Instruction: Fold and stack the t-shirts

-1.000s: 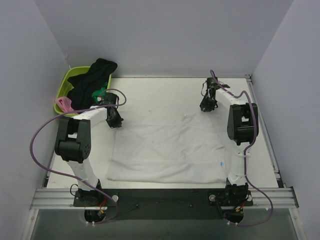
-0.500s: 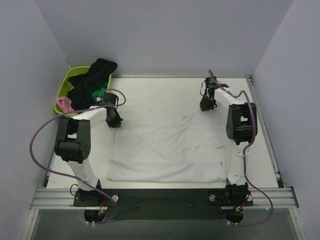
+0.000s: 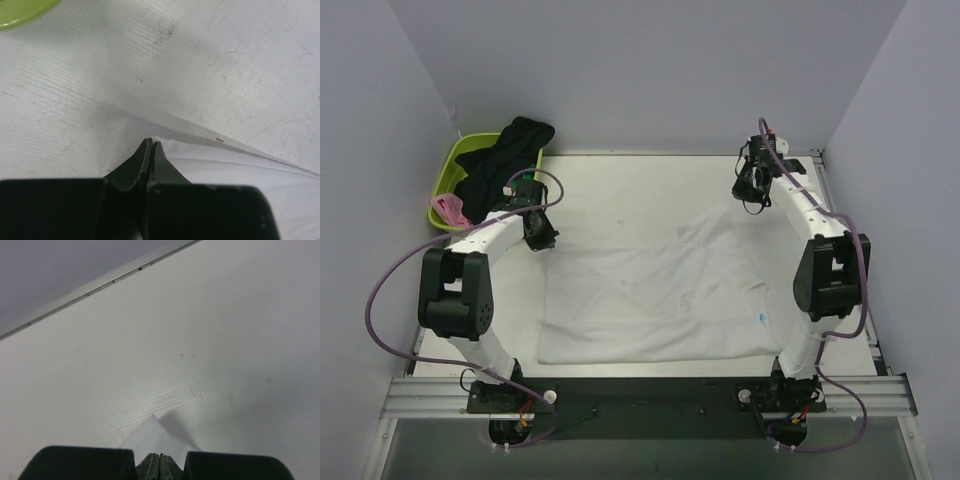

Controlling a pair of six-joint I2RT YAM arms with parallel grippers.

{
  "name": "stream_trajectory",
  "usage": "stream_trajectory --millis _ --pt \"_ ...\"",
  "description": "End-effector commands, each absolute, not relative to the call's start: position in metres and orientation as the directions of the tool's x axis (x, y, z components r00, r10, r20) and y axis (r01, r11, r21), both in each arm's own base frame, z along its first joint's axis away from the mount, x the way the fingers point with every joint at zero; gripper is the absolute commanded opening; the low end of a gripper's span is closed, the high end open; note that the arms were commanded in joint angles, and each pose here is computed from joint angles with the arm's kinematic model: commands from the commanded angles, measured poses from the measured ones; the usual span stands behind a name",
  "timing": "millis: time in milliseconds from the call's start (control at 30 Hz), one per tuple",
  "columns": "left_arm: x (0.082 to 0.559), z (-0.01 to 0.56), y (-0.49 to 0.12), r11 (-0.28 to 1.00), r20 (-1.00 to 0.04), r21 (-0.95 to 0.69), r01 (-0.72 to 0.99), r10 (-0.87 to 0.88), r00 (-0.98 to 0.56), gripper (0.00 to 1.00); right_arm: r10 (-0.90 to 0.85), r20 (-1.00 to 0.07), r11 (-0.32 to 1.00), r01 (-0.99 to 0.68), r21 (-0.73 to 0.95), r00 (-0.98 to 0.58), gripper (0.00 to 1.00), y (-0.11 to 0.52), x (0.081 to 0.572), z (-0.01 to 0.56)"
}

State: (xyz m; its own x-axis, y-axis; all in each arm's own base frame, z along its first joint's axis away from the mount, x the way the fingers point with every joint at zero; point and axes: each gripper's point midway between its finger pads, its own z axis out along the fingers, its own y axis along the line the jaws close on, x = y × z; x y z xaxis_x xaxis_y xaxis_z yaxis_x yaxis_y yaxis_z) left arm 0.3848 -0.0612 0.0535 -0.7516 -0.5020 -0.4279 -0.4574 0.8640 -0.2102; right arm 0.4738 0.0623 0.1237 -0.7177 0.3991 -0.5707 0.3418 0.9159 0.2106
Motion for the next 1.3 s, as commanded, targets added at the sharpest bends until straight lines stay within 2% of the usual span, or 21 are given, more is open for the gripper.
stream_trajectory --millis 0,133,200,300,333,400,433,533,633,667,900,1267 --pt "0.394 0.098 -0.057 0.868 -0.499 -0.258 -0.424 -0.495 -0.711 0.0 0.389 -0.618 0.919 0.335 0.208 -0.683 0.0 0.056 0.45 0.158" --pt "0.384 0.105 -0.055 0.872 -0.511 -0.261 -0.413 -0.488 -0.708 0.0 0.398 -0.618 0.914 0.352 0.202 -0.678 0.0 0.049 0.421 0.157" --pt "0.381 0.106 -0.055 0.874 -0.521 -0.268 -0.405 -0.485 -0.702 0.0 0.397 -0.632 0.915 0.343 0.214 -0.665 0.0 0.049 0.417 0.161" --pt "0.381 0.097 -0.058 0.879 -0.5 -0.262 -0.399 -0.477 -0.723 0.0 0.4 -0.599 0.916 0.333 0.226 -0.693 0.0 0.056 0.417 0.152" --pt "0.383 0.094 -0.059 0.879 -0.494 -0.262 -0.398 -0.477 -0.727 0.0 0.401 -0.593 0.916 0.328 0.232 -0.698 0.15 0.059 0.42 0.152" --pt "0.384 0.085 -0.059 0.878 -0.475 -0.249 -0.408 -0.478 -0.739 0.0 0.398 -0.571 0.917 0.334 0.218 -0.718 0.39 0.063 0.425 0.138" --pt "0.384 0.083 -0.059 0.876 -0.473 -0.249 -0.412 -0.481 -0.738 0.0 0.391 -0.562 0.92 0.331 0.211 -0.729 0.55 0.065 0.427 0.133" --pt "0.386 0.078 -0.061 0.876 -0.463 -0.251 -0.412 -0.483 -0.743 0.0 0.371 -0.542 0.928 0.322 0.188 -0.754 0.64 0.069 0.44 0.116" --pt "0.387 0.074 -0.062 0.873 -0.457 -0.254 -0.417 -0.488 -0.744 0.0 0.365 -0.528 0.93 0.322 0.175 -0.767 0.64 0.072 0.458 0.105" --pt "0.388 0.074 -0.062 0.872 -0.457 -0.254 -0.418 -0.489 -0.743 0.0 0.363 -0.494 0.932 0.315 0.181 -0.79 0.64 0.077 0.461 0.091" --pt "0.387 0.07 -0.061 0.87 -0.454 -0.247 -0.426 -0.493 -0.742 0.0 0.363 -0.484 0.932 0.307 0.193 -0.796 0.61 0.086 0.495 0.078" --pt "0.385 0.064 -0.06 0.871 -0.445 -0.235 -0.432 -0.492 -0.749 0.0 0.345 -0.444 0.939 0.302 0.166 -0.827 0.54 0.094 0.502 0.043"
